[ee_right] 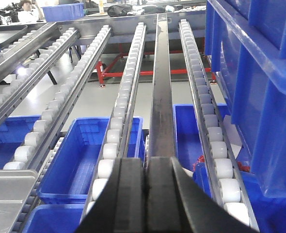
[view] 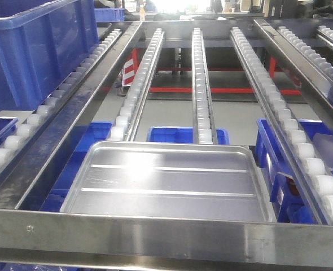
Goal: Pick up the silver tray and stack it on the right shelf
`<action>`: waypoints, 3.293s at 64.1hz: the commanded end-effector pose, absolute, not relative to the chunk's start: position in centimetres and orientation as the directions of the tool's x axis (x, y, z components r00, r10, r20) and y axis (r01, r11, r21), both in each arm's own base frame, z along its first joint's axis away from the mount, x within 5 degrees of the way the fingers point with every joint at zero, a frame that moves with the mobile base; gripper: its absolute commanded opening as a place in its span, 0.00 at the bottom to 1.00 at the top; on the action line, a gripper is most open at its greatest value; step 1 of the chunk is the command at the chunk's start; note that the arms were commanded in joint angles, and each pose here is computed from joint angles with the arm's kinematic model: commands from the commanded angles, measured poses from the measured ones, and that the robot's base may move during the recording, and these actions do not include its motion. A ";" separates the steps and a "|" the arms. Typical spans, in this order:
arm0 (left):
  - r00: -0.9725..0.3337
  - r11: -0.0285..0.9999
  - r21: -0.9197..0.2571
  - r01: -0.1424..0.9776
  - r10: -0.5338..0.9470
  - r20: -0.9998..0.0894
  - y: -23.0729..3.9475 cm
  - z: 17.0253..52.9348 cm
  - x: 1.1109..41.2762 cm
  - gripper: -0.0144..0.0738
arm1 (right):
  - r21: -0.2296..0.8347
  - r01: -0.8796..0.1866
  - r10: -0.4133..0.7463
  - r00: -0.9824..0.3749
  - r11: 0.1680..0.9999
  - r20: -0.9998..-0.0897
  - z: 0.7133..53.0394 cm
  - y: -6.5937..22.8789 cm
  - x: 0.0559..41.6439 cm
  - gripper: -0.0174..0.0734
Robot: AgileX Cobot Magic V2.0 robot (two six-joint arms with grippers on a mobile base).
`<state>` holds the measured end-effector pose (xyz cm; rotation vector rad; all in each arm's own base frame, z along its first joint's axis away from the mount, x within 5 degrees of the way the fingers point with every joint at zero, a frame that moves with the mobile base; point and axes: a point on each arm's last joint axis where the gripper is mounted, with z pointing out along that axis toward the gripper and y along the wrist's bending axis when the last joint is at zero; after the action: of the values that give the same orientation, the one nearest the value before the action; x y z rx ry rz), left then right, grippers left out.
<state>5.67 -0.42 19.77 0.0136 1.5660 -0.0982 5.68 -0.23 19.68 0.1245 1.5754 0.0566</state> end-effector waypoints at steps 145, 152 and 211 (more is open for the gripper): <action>-0.493 0.829 -0.186 0.528 0.120 -0.862 -11.7 34.2 17.2 0.52 | 0.137 -0.453 -0.007 -0.303 0.881 -0.953 32.3 8.8 15.8 0.65; -0.572 0.830 -0.239 0.503 0.113 -0.812 -12.5 32.8 18.2 0.52 | 0.224 -0.424 0.045 -0.392 0.877 -0.919 32.0 9.6 17.0 0.65; -0.865 0.945 -0.070 0.319 0.260 -0.428 -19.2 25.6 27.8 0.52 | 0.155 -0.070 0.010 -0.884 0.985 -0.467 24.4 13.7 26.5 0.65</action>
<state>27.41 -18.66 23.88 0.4622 2.7658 -0.1970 25.86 13.49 22.95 -0.0362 2.7318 0.1953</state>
